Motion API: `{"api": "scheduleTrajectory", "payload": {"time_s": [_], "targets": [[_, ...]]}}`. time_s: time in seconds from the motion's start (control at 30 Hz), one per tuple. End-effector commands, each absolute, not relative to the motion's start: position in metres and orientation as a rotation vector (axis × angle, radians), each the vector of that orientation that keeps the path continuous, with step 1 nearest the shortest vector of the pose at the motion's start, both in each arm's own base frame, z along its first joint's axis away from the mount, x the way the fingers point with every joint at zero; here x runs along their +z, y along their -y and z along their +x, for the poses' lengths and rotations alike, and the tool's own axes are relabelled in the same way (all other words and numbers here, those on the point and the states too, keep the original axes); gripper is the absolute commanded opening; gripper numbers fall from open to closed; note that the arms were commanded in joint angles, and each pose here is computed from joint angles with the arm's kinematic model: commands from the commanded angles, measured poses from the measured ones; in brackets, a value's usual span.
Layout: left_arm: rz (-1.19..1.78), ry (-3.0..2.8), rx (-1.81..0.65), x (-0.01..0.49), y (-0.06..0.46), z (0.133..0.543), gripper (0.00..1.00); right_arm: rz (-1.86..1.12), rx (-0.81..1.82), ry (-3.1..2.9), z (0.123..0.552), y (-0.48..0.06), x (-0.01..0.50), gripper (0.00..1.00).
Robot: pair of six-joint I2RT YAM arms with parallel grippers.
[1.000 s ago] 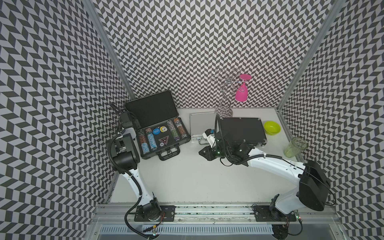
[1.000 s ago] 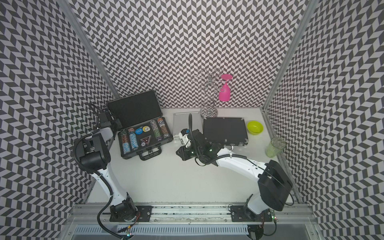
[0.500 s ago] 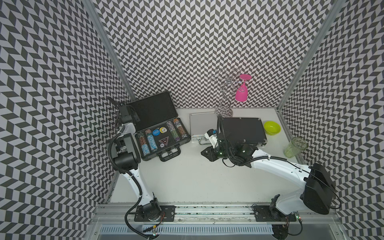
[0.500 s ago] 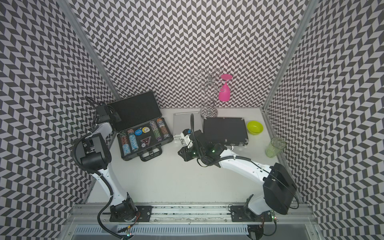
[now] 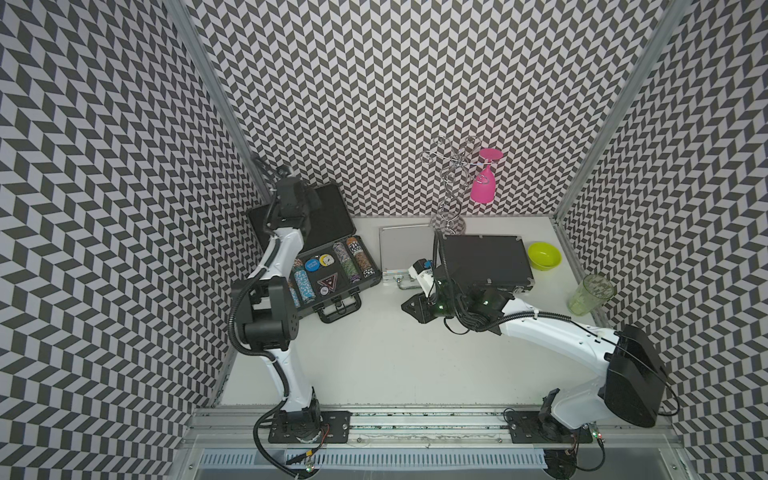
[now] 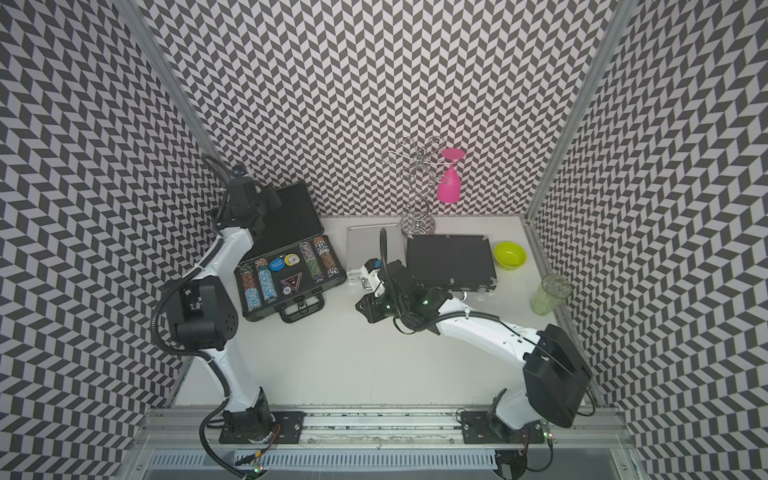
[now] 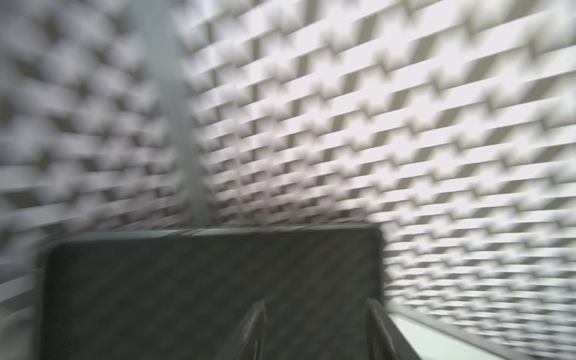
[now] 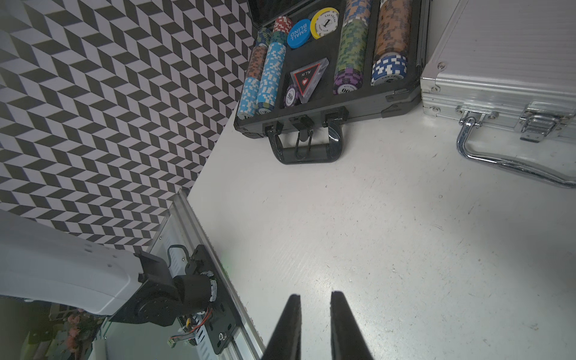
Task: Close the poker set cases
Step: Move the poker set case to the center of the board.
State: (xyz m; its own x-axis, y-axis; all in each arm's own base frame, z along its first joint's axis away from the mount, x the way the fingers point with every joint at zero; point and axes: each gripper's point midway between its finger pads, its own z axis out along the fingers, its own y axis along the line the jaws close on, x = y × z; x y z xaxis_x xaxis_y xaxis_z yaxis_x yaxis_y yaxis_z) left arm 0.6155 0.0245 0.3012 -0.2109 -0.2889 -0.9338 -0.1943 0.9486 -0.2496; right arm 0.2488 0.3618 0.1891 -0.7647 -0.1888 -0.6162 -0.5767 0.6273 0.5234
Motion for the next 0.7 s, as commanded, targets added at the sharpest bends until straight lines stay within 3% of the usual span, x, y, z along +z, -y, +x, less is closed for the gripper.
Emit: {"api": "scheduleTrajectory", "payload": {"time_s": [0.0, 0.3, 0.67], "targets": [[-0.439, -1.98, -0.108, 0.228, 0.008, 0.633, 0.54, -0.588, 1.018, -2.281, 0.254, -0.364, 0.201, 0.2], [-0.487, -2.032, -0.195, 0.152, 0.047, 0.678, 0.53, -0.587, 0.979, -2.298, 0.25, -0.355, 0.195, 0.2], [-0.467, -2.079, -0.144, 0.116, 0.044, 0.7, 0.51, -0.591, 0.969, -2.292, 0.255, -0.354, 0.195, 0.2]]}}
